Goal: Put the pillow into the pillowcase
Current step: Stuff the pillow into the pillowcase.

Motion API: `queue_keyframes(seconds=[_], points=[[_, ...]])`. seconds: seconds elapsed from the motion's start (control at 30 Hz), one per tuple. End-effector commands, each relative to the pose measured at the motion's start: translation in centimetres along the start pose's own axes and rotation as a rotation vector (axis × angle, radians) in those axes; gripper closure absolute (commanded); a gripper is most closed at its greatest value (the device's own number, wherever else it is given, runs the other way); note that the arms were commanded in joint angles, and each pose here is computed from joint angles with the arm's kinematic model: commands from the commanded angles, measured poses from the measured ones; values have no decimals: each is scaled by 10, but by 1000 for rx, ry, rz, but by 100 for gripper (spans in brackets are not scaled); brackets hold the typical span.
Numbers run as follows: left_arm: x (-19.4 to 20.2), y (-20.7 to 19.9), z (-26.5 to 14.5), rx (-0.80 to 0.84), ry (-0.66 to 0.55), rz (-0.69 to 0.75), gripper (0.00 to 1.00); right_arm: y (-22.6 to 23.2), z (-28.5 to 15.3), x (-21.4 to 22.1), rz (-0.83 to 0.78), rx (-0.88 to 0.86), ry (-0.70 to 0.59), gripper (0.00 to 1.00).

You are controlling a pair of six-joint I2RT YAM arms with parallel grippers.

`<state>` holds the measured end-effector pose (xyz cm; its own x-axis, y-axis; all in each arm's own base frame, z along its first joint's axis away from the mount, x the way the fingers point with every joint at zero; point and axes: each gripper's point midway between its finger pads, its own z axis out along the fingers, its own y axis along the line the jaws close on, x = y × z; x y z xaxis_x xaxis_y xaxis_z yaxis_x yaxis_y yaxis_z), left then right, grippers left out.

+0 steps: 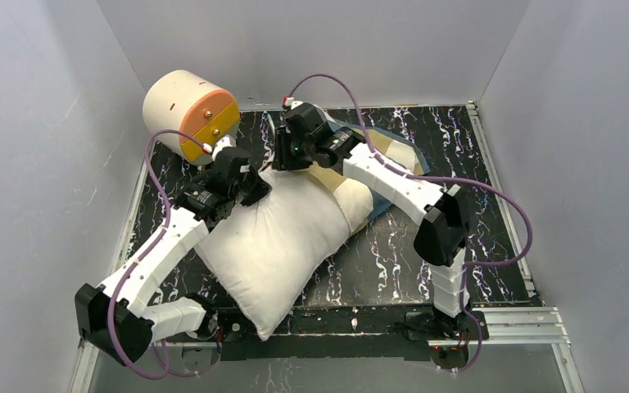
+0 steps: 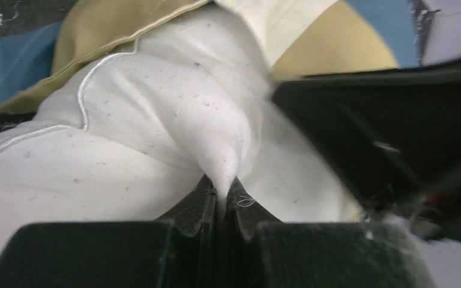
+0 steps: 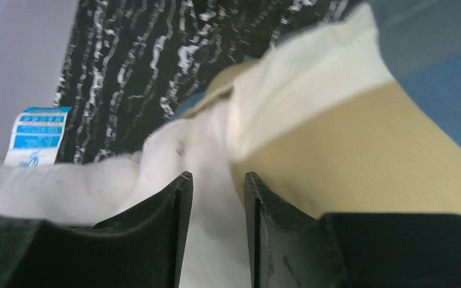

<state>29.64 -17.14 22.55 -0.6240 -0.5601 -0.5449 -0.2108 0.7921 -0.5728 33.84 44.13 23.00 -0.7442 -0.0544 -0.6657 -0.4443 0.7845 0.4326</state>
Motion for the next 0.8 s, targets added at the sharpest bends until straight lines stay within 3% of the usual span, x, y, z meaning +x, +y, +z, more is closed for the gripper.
queue_keyframes(seconds=[0.0,0.2,0.47,0.77], points=[[-11,-4,10,53,-99,59,100,-42,-59,-52,9,63,-174,52],[-24,-16,25,44,-127,159,100,-108,-100,-50,0,167,-239,43],[-37,-47,42,106,-134,178,100,-99,-124,-18,-198,66,-205,42],[-39,-67,64,164,-138,146,100,-123,-122,21,-244,269,-122,41]])
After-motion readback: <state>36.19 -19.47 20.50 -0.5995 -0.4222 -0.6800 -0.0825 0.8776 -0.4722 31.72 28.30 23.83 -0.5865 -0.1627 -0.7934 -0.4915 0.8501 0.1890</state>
